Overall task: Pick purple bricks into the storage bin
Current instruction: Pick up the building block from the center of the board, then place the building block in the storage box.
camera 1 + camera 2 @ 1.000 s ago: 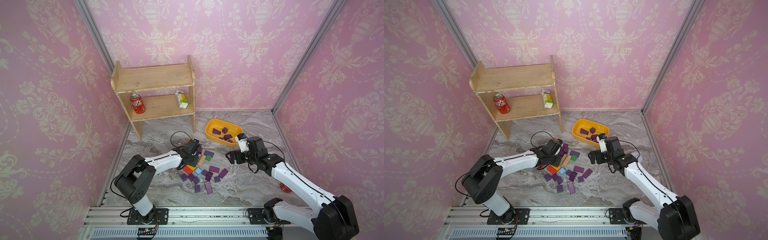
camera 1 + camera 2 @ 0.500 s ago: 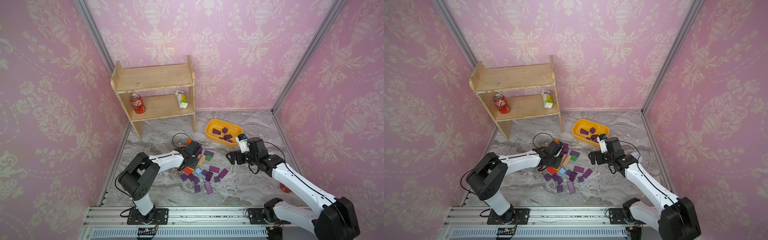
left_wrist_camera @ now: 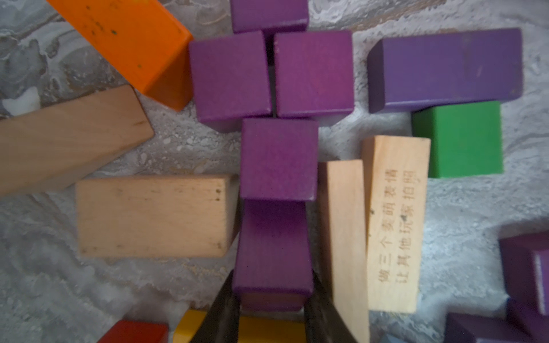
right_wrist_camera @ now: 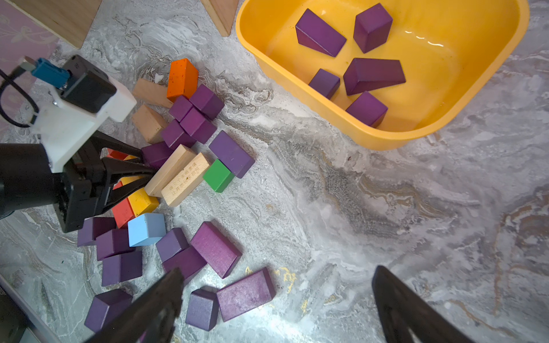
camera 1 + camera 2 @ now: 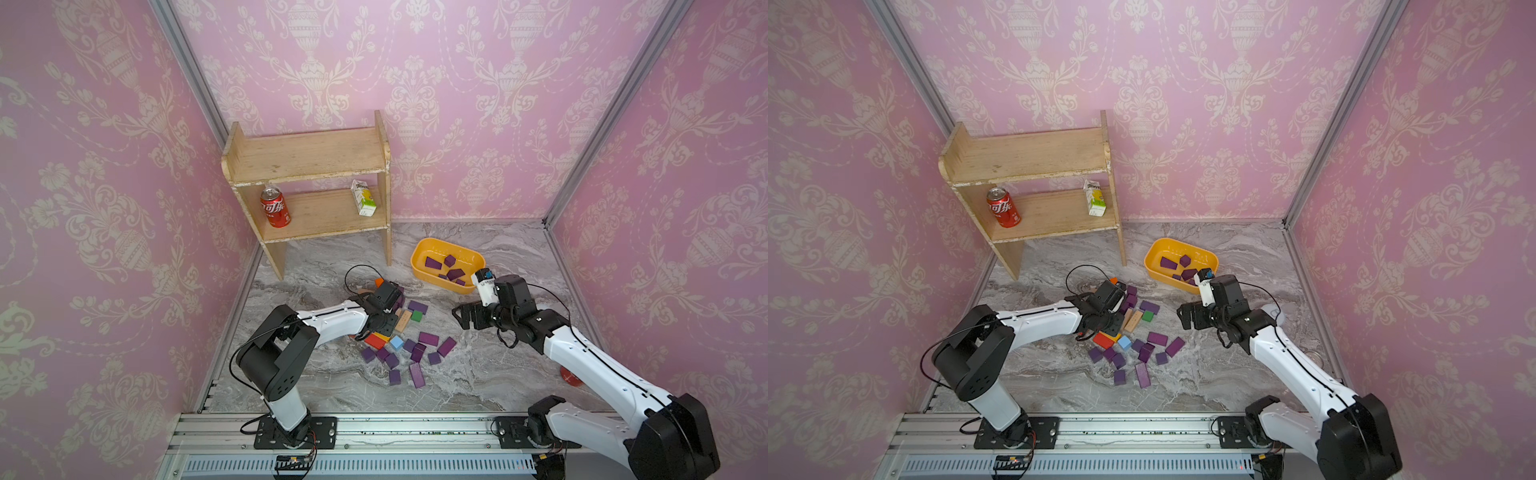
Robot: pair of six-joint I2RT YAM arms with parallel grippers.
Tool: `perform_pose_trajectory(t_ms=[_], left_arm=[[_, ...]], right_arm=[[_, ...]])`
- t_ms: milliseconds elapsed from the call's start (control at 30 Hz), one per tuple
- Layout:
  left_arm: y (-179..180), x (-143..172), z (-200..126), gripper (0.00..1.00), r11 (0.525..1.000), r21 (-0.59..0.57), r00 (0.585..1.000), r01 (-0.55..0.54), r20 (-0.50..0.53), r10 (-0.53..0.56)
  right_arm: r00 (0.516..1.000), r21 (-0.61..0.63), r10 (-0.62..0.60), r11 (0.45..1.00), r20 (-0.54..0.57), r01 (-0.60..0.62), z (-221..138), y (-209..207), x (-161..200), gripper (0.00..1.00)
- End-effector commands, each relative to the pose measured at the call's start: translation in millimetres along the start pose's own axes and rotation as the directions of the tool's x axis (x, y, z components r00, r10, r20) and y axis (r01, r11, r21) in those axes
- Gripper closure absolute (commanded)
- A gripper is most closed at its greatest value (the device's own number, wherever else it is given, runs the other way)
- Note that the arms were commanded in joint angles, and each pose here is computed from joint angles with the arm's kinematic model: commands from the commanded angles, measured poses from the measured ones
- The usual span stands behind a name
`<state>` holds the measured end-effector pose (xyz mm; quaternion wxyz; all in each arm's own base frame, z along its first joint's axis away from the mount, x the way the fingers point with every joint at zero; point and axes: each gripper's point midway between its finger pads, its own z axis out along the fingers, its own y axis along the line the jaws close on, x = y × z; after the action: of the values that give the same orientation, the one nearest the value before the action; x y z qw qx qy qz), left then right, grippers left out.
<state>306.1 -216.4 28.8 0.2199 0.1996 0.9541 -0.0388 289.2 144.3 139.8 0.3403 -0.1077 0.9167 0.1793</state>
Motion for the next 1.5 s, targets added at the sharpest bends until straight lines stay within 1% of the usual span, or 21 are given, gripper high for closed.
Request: perform_pose_trajectory(t_ms=[0, 200, 333, 467, 700, 900, 1067, 1267, 1300, 1333, 1400, 1433, 1467], left_arm=[[-5.1, -26.4, -26.0, 0.76, 1.000, 0.016, 0.996, -0.007, 0.093, 0.006], [-16.6, -55.4, -57.0, 0.76, 0.994, 0.099, 0.978, 0.041, 0.198, -0.060], [-26.3, -82.0, -76.4, 0.76, 0.984, 0.168, 0.952, 0.066, 0.286, -0.113], [-33.0, -107.0, -83.7, 0.76, 0.979, 0.197, 0.930, 0.060, 0.344, -0.126], [-55.1, -153.3, -73.9, 0.76, 0.972, 0.234, 0.925, 0.003, 0.369, -0.091], [-75.0, -192.8, -54.0, 0.76, 0.964, 0.264, 0.926, -0.032, 0.371, -0.071], [-85.2, -218.0, -31.0, 0.76, 0.966, 0.253, 0.928, -0.060, 0.370, -0.039], [-91.9, -239.2, -5.2, 0.76, 0.969, 0.233, 0.933, -0.083, 0.361, -0.007], [-92.7, -242.4, -2.2, 0.72, 0.970, 0.228, 0.932, -0.083, 0.362, -0.005], [-91.4, -244.8, 0.3, 0.64, 0.973, 0.219, 0.932, -0.079, 0.364, -0.006], [-90.9, -248.8, 4.2, 0.42, 0.975, 0.208, 0.929, -0.074, 0.369, -0.008], [-90.4, -250.6, 4.4, 0.35, 0.976, 0.204, 0.928, -0.074, 0.373, -0.007], [-90.3, -252.0, 3.9, 0.24, 0.976, 0.204, 0.926, -0.078, 0.378, -0.005]], right_arm=[[1.000, 0.018, 0.017, 1.000, 0.008, -0.017, -1.3, -4.4, 1.3, 0.00], [0.999, 0.026, 0.047, 0.999, 0.004, -0.047, 1.3, -6.2, 1.2, 0.00], [0.998, 0.060, 0.067, 0.996, 0.015, -0.067, 1.9, -13.5, 3.9, 0.00], [0.996, 0.074, 0.086, 0.993, 0.039, -0.088, -0.6, -17.6, 6.0, 0.00], [0.995, 0.089, 0.085, 0.992, 0.059, -0.091, -6.4, -21.4, 9.1, 0.00], [0.993, 0.074, 0.107, 0.991, 0.057, -0.111, -4.9, -20.4, 14.9, 0.00], [0.993, 0.049, 0.114, 0.992, 0.041, -0.116, -1.6, -16.3, 14.9, 0.00], [0.994, 0.065, 0.108, 0.992, 0.029, -0.110, -0.7, -19.3, 12.5, 0.00], [0.993, 0.066, 0.110, 0.992, 0.030, -0.112, -0.6, -19.5, 11.4, 0.00], [0.993, 0.064, 0.110, 0.992, 0.031, -0.112, -0.7, -19.0, 11.1, 0.00], [0.993, 0.065, 0.115, 0.991, 0.025, -0.117, 0.0, -19.7, 12.1, 0.00], [0.993, 0.070, 0.119, 0.990, 0.023, -0.121, 0.1, -20.5, 12.1, 0.00], [0.992, 0.073, 0.123, 0.990, 0.021, -0.124, 0.0, -21.2, 12.3, 0.00]])
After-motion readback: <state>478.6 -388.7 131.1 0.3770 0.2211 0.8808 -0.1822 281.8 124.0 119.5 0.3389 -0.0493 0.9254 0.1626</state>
